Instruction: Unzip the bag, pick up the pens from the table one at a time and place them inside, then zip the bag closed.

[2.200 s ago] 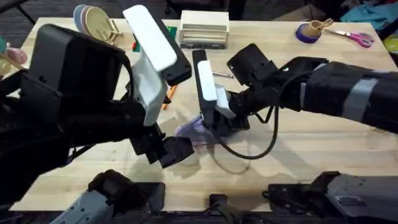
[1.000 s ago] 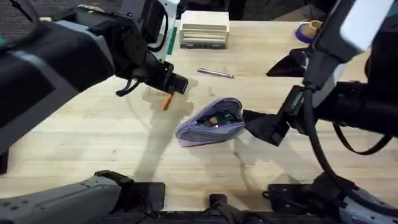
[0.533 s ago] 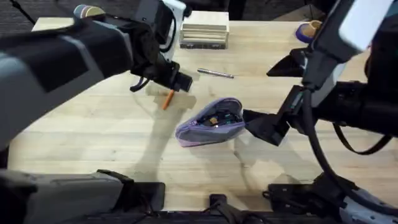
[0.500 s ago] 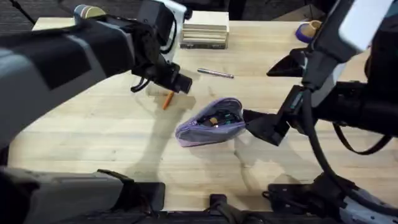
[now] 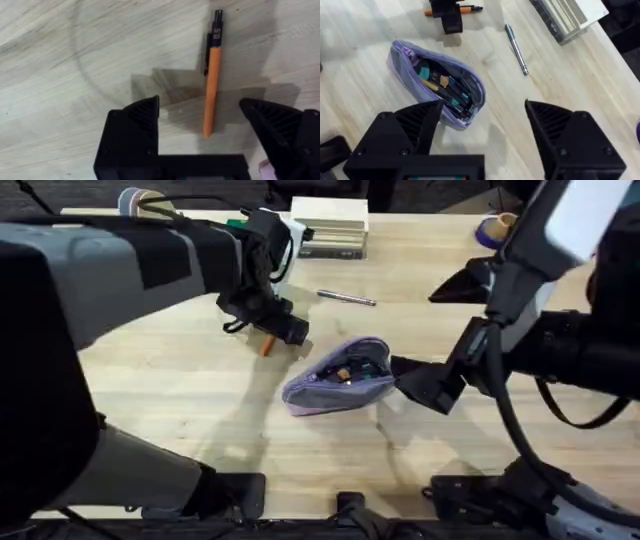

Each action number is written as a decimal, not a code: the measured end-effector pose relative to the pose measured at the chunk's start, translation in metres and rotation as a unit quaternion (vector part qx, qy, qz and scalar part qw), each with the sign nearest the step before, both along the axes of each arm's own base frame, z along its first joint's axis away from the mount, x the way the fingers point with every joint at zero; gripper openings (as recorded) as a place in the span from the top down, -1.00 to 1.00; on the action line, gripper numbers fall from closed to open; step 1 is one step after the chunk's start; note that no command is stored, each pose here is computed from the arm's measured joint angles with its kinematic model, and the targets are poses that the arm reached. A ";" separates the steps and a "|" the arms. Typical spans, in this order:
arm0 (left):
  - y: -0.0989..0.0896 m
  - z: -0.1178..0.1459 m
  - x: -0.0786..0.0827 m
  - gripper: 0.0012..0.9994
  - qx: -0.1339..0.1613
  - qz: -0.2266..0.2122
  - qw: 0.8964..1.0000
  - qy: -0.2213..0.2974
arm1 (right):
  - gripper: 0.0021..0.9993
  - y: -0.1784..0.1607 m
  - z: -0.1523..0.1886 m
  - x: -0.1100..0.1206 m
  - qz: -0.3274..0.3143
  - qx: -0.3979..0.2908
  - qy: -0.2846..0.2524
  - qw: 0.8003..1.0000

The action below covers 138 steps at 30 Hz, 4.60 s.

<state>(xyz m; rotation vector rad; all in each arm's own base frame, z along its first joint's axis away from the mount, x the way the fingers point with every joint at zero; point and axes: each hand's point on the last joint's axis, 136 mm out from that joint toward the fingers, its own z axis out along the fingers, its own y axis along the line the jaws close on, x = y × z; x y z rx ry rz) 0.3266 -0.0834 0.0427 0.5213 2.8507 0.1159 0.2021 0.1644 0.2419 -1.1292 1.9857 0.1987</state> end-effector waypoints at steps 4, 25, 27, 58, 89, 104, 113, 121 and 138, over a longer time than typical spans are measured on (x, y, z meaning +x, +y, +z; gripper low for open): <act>-0.005 -0.001 -0.002 -0.93 -0.014 -0.002 1.000 0.006 | -1.00 0.000 0.000 0.000 0.000 0.000 0.000 1.000; -0.013 -0.005 -0.009 0.91 -0.037 -0.005 0.999 0.029 | -1.00 0.000 0.000 0.000 0.000 0.000 0.000 1.000; -0.014 -0.001 -0.006 0.91 -0.038 -0.004 0.999 0.026 | -1.00 0.000 0.000 0.000 0.002 -0.002 -0.001 1.000; -0.161 0.158 -0.093 0.91 -0.270 -0.150 0.949 -0.069 | -1.00 -0.031 0.050 -0.021 -0.028 0.052 -0.102 0.993; -0.144 0.072 -0.111 -0.99 -0.122 -0.198 0.970 0.071 | -1.00 -0.036 0.038 -0.026 -0.027 0.033 -0.079 0.996; -0.087 0.191 -0.090 -0.99 -0.196 -0.157 0.959 -0.128 | -0.99 -0.018 0.022 -0.004 -0.048 0.031 -0.033 0.998; -0.037 0.181 -0.100 -0.99 -0.153 -0.125 0.976 -0.096 | -0.99 0.017 -0.006 0.079 -0.078 0.025 0.086 0.993; -0.032 0.179 -0.103 -0.99 -0.138 -0.149 0.975 -0.091 | -0.99 0.021 -0.041 0.128 -0.108 0.055 0.159 0.980; -0.036 0.185 -0.092 -0.99 -0.139 -0.164 0.969 -0.121 | -0.99 0.050 -0.151 0.199 -0.116 0.049 0.199 0.972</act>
